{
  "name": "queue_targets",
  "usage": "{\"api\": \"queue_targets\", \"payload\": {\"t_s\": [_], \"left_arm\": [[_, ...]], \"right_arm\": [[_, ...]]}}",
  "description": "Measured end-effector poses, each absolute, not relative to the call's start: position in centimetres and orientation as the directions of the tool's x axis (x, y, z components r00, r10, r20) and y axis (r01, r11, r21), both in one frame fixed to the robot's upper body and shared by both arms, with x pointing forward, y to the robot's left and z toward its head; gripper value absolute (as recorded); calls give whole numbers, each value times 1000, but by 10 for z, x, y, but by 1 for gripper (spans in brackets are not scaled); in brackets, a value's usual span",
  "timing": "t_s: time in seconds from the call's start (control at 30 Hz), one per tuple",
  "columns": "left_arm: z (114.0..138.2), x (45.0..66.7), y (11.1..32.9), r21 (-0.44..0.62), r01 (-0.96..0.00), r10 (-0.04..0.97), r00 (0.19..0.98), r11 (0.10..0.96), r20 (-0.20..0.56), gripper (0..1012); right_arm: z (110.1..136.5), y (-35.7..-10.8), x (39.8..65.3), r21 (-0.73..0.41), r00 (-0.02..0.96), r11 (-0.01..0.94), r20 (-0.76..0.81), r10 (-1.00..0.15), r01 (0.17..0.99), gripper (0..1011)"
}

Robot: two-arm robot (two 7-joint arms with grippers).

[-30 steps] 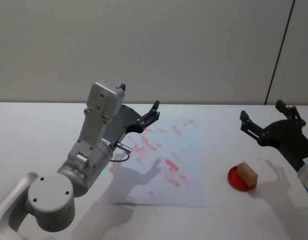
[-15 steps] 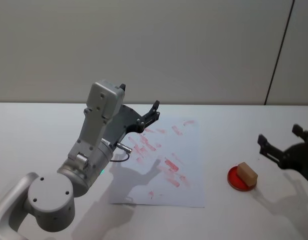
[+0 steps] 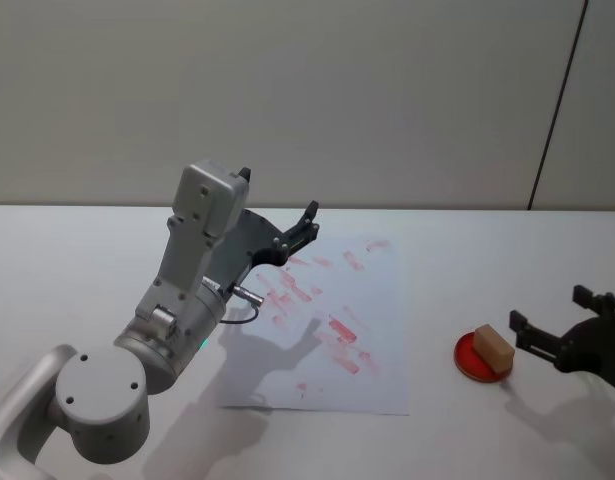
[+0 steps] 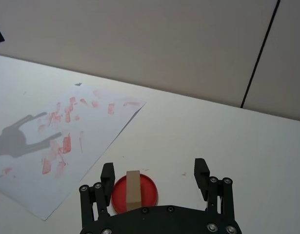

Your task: Use the one hand to pick up the stamp and affix it onto the A4 paper.

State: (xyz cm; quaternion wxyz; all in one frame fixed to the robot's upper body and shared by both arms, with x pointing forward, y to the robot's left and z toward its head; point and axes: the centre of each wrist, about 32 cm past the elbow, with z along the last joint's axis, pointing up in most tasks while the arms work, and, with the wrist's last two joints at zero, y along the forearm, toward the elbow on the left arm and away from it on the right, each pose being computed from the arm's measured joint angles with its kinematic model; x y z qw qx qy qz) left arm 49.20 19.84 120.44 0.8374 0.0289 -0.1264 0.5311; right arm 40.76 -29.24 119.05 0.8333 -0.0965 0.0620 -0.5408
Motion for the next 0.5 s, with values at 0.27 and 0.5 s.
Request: {"api": "queue_targets", "payload": {"t_s": [0.27, 0.5], "left_arm": [[1204, 492, 198, -86, -897, 882, 404, 434, 242, 1003], [1204, 492, 198, -86, -897, 882, 404, 434, 242, 1003]], "right_arm": [[1188, -287, 420, -281, 439, 419, 9, -898, 863, 1001], [1184, -282, 427, -322, 451, 425, 8, -892, 846, 1001]]}}
